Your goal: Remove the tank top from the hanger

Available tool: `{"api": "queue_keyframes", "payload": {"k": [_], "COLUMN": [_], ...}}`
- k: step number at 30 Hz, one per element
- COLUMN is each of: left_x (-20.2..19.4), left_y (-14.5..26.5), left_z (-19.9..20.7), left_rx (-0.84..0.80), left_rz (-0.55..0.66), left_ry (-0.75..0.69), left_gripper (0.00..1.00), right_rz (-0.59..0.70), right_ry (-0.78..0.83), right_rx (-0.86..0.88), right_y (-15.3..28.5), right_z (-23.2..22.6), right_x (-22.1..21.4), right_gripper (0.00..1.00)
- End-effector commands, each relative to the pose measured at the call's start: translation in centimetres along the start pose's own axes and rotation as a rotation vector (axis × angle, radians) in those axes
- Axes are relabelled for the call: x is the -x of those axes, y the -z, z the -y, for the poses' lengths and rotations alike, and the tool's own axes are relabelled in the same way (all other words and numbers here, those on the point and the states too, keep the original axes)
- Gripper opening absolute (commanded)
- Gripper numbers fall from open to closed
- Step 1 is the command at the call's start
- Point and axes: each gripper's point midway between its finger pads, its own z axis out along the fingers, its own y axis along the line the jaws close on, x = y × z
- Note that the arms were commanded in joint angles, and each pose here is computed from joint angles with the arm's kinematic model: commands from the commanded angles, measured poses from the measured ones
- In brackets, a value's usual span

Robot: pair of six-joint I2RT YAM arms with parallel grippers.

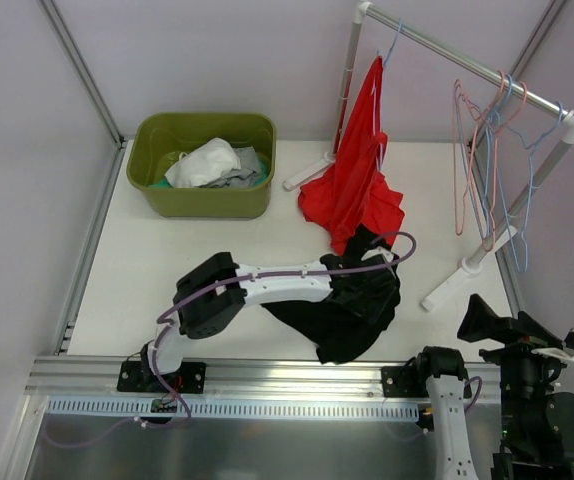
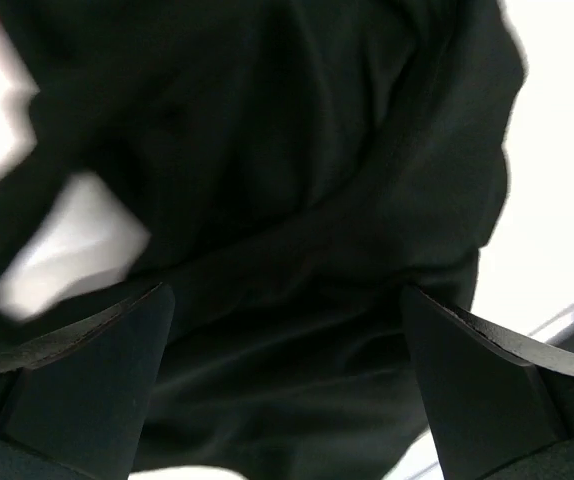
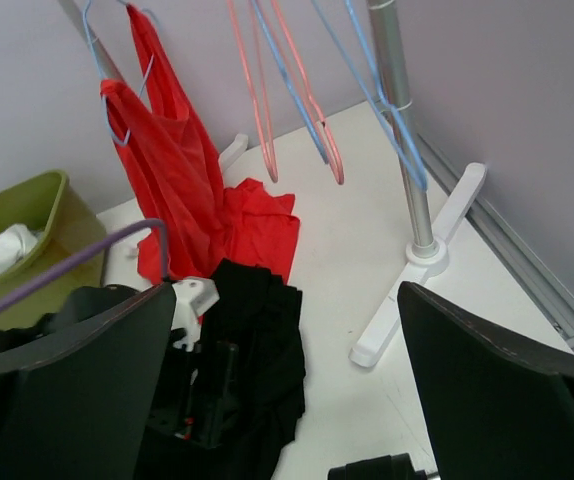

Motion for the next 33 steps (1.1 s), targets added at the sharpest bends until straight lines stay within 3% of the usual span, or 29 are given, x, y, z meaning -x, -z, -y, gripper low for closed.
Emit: {"api": "queue_keyframes", "payload": {"k": [1, 4, 5, 8, 11, 18, 22, 28, 32, 33], "left_x": [-2.8, -5.7, -6.0, -6.5, -5.0, 3.8, 8.1, 14.1, 18.4, 19.3], "left_y": [-2.9, -4.7, -4.7, -3.3, 1.1, 20.1, 29.2, 37.5, 40.6, 39.7], "left_z": [1.8, 1.8, 1.4, 0.6, -0.2, -2.6, -7.2, -15.3, -23.0, -24.1], "left_rx": [-0.011, 0.025, 0.052, 0.084, 0.089, 0.007, 0.114, 0.212, 0.333, 0.335], "left_rz": [-0.09, -0.148, -0.14, -0.124, -0.044, 0.351, 0.563, 0.744, 0.826, 0.81], "left_ry": [0.034, 0.039, 0.039, 0.049, 0.062, 0.086, 0.125, 0.283, 0.389, 0.4], "left_gripper": [0.99, 0.69, 0.39, 0.0, 0.0, 0.0, 0.0, 0.0, 0.0, 0.0], "right_rz": [-0.049, -0.038, -0.034, -0.022, -0.015, -0.007, -0.008, -0.014, -0.011, -0.012], "right_ry": [0.052, 0.055, 0.058, 0.058, 0.058, 0.04, 0.033, 0.029, 0.032, 0.033], "right_rx": [0.078, 0.107, 0.112, 0.13, 0.144, 0.14, 0.138, 0.144, 0.145, 0.146], "right_y": [0.4, 0.8, 0.9, 1.3, 1.5, 1.7, 1.7, 1.6, 1.6, 1.6], "right_z": [-0.5, -0.6, -0.6, -0.8, -0.9, -0.7, -0.6, -0.8, -0.8, -0.8], "right_x": [-1.0, -0.7, -0.7, -0.4, -0.2, 0.0, -0.2, -0.2, -0.1, -0.2], "right_gripper": [0.99, 0.99, 1.0, 1.0, 0.99, 1.0, 0.99, 1.0, 0.99, 1.0]}}
